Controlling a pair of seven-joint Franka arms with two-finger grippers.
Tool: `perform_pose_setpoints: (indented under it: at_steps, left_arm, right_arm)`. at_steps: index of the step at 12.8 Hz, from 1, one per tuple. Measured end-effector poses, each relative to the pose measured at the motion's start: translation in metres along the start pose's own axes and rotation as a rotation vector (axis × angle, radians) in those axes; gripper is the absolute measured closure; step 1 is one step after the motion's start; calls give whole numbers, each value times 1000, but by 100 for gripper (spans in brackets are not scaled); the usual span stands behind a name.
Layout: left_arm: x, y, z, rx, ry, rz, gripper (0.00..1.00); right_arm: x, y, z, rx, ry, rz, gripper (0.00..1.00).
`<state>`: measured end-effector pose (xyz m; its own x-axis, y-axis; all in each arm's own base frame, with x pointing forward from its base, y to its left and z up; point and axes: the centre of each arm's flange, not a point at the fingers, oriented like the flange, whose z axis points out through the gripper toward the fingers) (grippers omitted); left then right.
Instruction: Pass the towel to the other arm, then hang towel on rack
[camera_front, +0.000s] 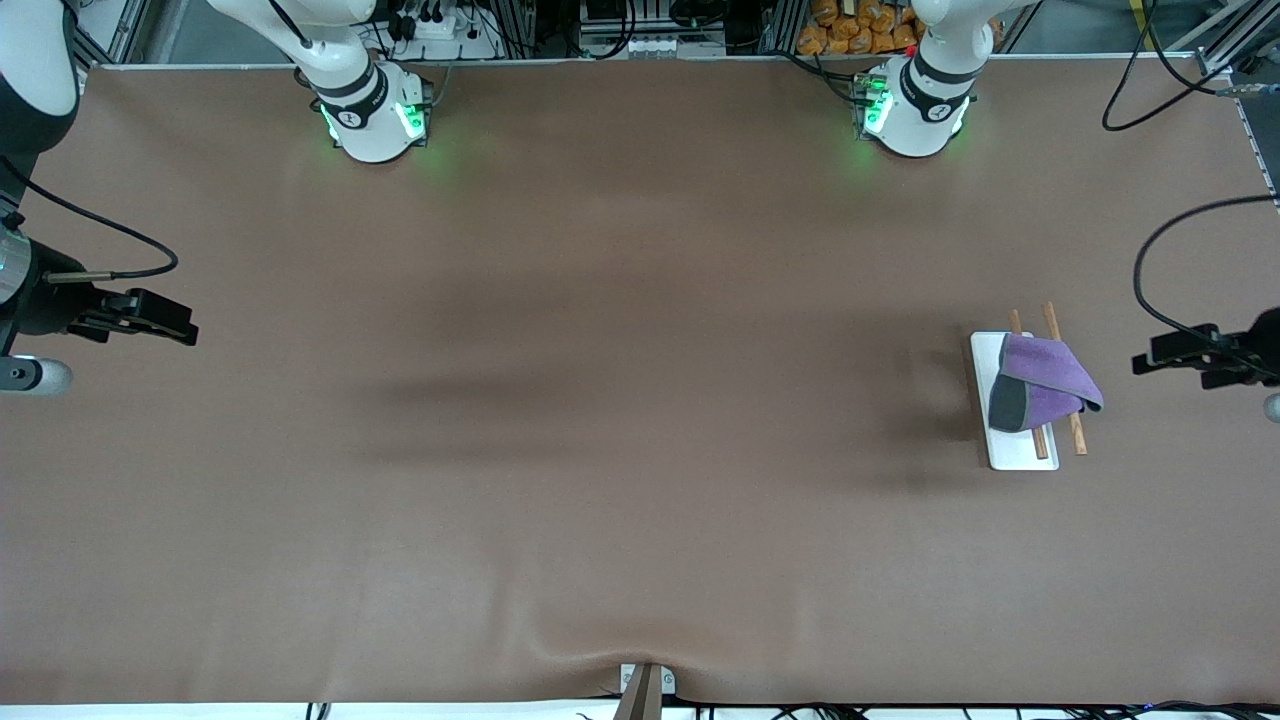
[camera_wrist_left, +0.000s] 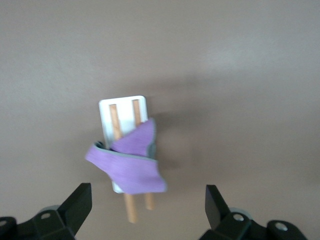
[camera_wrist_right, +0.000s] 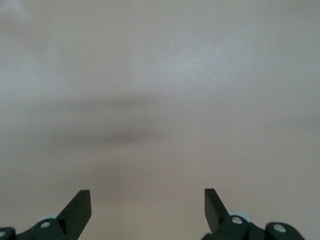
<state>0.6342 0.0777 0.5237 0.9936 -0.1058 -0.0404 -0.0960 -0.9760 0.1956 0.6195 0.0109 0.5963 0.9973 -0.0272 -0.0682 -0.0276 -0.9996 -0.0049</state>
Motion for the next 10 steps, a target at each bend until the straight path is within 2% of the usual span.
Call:
perform_pose_setpoints:
  at_steps: [2,5,10]
  left_arm:
    - [-5,36,-13,31,-9,-42,0]
    - [-14,76,-31,64,3,-79,0]
    - [-37,94,-61,81,30,-87,0]
  right_arm:
    - [-11,15,8,19,16,-9,0]
    - [-27,14,10,18,19,-15,0]
    - [-31,11,11,17,30,-20,0]
